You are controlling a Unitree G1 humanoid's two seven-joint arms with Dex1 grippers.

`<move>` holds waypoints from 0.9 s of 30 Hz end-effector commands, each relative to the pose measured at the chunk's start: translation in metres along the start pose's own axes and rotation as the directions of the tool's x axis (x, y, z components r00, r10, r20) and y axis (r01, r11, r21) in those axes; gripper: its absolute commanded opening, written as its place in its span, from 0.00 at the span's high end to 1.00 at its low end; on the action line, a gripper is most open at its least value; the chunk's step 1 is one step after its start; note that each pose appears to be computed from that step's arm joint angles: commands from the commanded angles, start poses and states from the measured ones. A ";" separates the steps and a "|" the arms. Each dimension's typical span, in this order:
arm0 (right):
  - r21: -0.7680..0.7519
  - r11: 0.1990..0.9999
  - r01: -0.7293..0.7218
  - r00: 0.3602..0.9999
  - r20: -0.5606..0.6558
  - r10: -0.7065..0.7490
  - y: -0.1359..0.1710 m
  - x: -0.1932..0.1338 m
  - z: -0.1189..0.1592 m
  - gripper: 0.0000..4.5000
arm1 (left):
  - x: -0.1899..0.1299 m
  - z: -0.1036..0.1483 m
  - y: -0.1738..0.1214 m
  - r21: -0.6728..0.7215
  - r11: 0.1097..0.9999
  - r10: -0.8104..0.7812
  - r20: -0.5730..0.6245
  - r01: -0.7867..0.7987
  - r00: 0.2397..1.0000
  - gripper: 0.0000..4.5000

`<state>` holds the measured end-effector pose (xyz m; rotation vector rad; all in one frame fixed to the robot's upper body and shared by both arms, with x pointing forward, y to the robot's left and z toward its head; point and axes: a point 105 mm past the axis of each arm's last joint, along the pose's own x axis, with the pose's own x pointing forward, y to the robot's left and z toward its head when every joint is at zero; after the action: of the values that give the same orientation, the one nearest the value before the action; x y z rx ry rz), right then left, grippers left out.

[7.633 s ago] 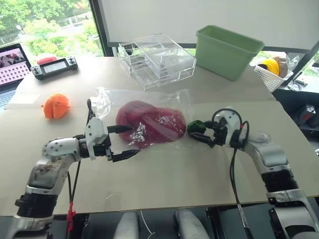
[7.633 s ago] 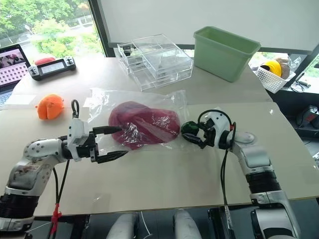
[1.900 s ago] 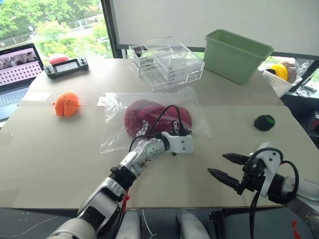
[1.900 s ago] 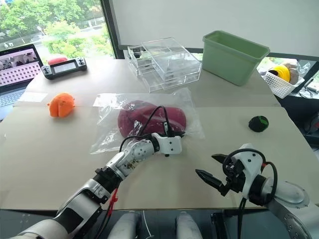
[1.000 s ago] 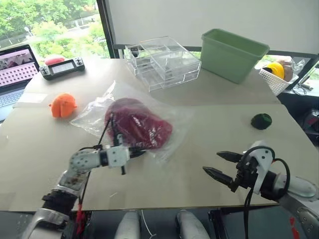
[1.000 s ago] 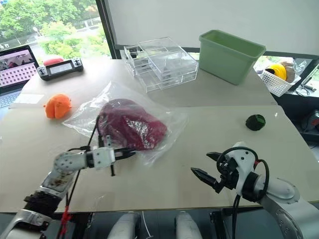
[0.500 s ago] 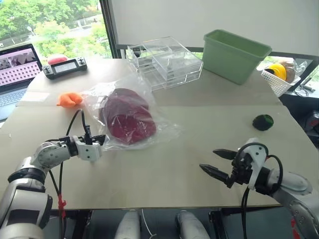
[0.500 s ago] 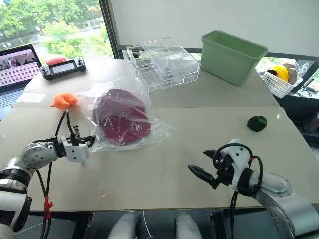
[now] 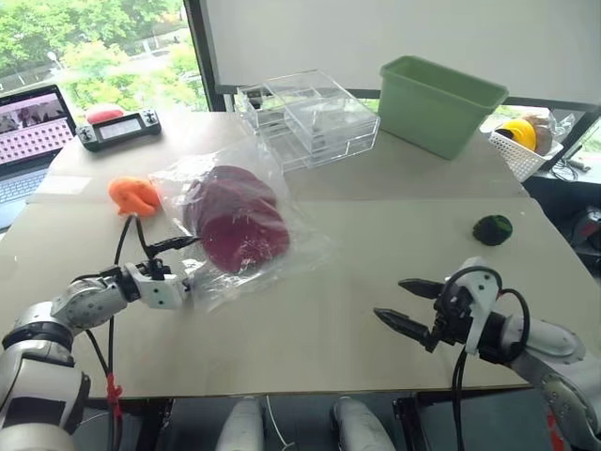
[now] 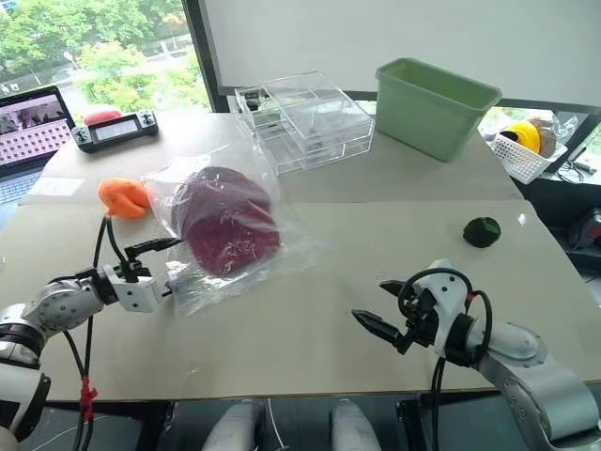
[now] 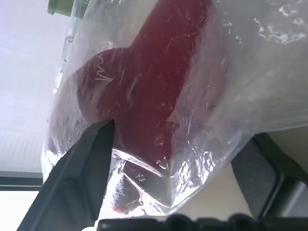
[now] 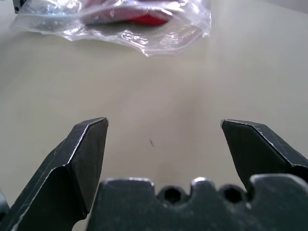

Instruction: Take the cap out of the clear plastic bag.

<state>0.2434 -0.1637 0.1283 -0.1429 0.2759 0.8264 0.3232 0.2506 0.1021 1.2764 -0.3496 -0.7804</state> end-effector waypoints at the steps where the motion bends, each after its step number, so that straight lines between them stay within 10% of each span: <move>1: -0.037 0.999 0.001 0.999 0.033 0.000 0.000 -0.001 0.008 0.00 | -0.030 -0.006 -0.038 -0.047 0.993 -0.113 -0.054 0.110 0.992 0.00; 7: -0.036 0.999 -0.005 0.999 0.032 0.006 0.000 0.000 0.007 0.00 | -0.080 -0.027 -0.080 -0.122 0.977 -0.200 -0.250 0.174 0.947 0.00; 13: -0.038 0.999 -0.016 1.000 0.023 0.017 -0.002 0.001 0.006 0.00 | -0.082 -0.093 -0.020 -0.371 0.827 0.124 -0.613 -0.422 0.781 0.00; 27: -0.051 0.999 -0.016 1.000 0.020 0.017 -0.010 0.007 0.008 0.00 | 0.019 0.011 0.079 -0.982 0.181 0.272 0.005 -0.046 0.962 0.00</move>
<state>0.2554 -0.1639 0.1243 -0.1583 0.2870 0.8479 0.3612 0.2483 0.1425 -0.0349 0.0012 -0.6219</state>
